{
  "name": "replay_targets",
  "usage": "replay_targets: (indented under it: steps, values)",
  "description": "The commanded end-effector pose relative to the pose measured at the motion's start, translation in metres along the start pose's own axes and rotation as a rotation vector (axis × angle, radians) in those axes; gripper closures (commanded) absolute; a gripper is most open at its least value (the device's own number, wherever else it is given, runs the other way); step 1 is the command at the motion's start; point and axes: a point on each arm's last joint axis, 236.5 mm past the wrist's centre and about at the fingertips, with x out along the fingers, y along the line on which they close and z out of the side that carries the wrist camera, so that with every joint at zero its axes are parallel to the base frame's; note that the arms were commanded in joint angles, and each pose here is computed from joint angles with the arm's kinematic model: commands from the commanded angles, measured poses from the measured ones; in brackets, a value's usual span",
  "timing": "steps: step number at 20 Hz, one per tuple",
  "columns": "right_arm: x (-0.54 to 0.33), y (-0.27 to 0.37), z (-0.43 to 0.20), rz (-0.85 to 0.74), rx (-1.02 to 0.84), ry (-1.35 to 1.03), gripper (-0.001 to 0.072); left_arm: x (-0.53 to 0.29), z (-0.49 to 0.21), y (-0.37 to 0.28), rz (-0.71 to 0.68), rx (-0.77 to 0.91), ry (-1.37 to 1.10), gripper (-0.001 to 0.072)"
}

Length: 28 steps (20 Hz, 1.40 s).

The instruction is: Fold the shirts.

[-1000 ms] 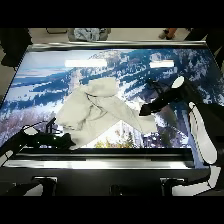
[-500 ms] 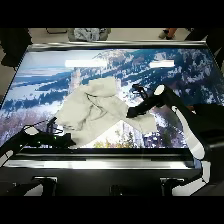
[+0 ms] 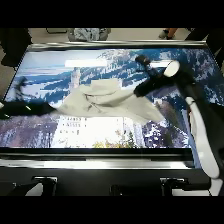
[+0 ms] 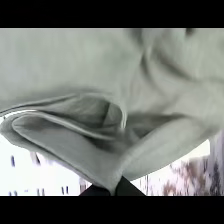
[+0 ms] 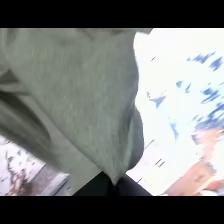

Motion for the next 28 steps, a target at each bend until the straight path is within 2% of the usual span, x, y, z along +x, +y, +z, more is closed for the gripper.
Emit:
replay_targets:
  steps: [1, 3, 5, 9, 14, 17, 22, 25, 28]
  values:
    - [-0.217, -0.059, 0.083, -0.589, -0.138, -0.311, 0.0668, -0.188, 0.120, -0.065, 0.103, 0.192, -0.514, 0.0681]
    - [-0.364, -0.055, 0.085, -0.892, -0.128, -0.488, 0.0668, -0.294, 0.144, -0.111, 0.147, 0.268, -0.778, 0.0681]
    - [-0.457, -0.025, 0.062, -1.020, -0.104, -0.618, 0.0668, -0.367, 0.140, -0.152, 0.156, 0.305, -0.960, 0.0681]
    - [-0.521, 0.020, 0.018, -1.034, -0.055, -0.707, 0.0668, -0.411, 0.116, -0.193, 0.108, 0.349, -1.102, 0.0681]
    - [-0.524, 0.026, 0.003, -1.029, -0.040, -0.682, 0.0668, -0.401, 0.112, -0.187, 0.110, 0.331, -1.073, 0.0680]
    - [-0.473, 0.003, -0.003, -0.976, -0.038, -0.484, 0.0667, -0.349, 0.125, -0.146, 0.129, 0.270, -0.927, 0.0680]
    - [-0.282, -0.062, -0.020, -0.726, 0.071, 0.034, 0.0667, -0.175, 0.135, -0.034, 0.126, 0.149, -0.506, 0.0680]
    - [-0.153, -0.109, -0.016, -0.635, 0.096, 0.176, 0.0667, -0.053, 0.118, 0.034, 0.102, 0.027, -0.260, 0.0680]
    - [-0.026, -0.137, -0.021, -0.542, 0.187, 0.192, 0.0666, 0.044, 0.095, 0.088, 0.090, -0.089, -0.072, 0.0680]
